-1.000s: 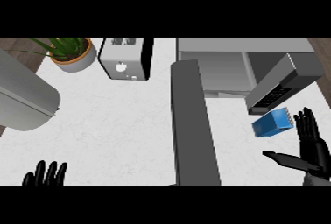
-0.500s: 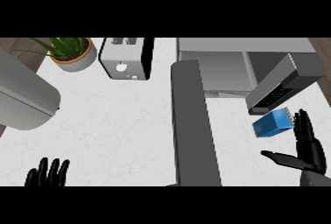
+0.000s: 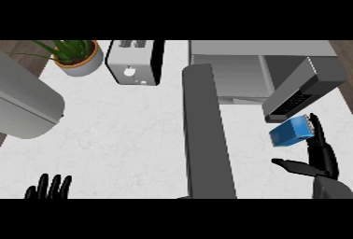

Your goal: Pick up the milk, place it into the microwave and close the microwave

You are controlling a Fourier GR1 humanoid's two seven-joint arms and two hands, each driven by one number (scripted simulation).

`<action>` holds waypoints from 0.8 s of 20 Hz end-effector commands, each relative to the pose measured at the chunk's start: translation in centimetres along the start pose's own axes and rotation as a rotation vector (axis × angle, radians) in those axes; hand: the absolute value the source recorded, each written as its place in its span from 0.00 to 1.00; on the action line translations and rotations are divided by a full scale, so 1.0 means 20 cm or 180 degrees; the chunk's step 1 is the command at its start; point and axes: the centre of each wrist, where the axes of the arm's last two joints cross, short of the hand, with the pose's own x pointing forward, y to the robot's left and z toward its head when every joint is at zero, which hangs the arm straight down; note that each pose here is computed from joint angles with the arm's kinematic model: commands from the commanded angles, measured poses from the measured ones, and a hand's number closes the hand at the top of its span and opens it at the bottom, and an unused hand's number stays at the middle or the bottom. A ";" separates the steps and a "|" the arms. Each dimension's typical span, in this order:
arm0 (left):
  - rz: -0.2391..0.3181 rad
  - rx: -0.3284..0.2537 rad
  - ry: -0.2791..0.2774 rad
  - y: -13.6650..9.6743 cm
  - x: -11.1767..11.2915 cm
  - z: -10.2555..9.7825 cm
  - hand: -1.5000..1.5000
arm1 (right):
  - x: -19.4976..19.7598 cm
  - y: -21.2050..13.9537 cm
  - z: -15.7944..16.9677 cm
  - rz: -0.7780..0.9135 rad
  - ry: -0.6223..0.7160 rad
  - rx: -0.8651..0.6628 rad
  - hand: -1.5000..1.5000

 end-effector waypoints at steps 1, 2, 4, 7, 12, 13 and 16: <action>-0.0005 -0.0041 0.0044 -0.05 0.02 0.05 0.00 | -0.01 0.02 0.00 -0.0129 -0.0113 0.0068 0.00; 0.0017 -0.0005 0.0095 -0.03 -0.02 0.03 0.00 | -0.01 0.09 -0.05 -0.0129 -0.0094 0.0096 0.00; -0.0030 -0.0024 0.0073 0.04 -0.03 0.05 0.00 | 0.07 0.02 -0.19 -0.0232 -0.0074 0.0011 0.00; -0.0018 -0.0030 -0.0016 -0.01 0.12 0.03 0.00 | -0.01 0.09 -0.07 -0.0117 -0.0074 -0.0017 0.00; 0.0004 -0.0061 0.0042 0.00 0.05 0.01 0.00 | 0.01 0.06 -0.11 0.0197 -0.0191 -0.0332 1.00; -0.0010 -0.0011 0.0028 0.09 0.02 0.10 0.00 | 0.02 0.03 -0.11 0.0435 -0.0150 -0.0324 1.00; -0.0008 0.0012 -0.0032 0.04 0.02 -0.03 0.00 | 0.02 0.15 -0.16 0.0389 -0.0242 -0.0240 1.00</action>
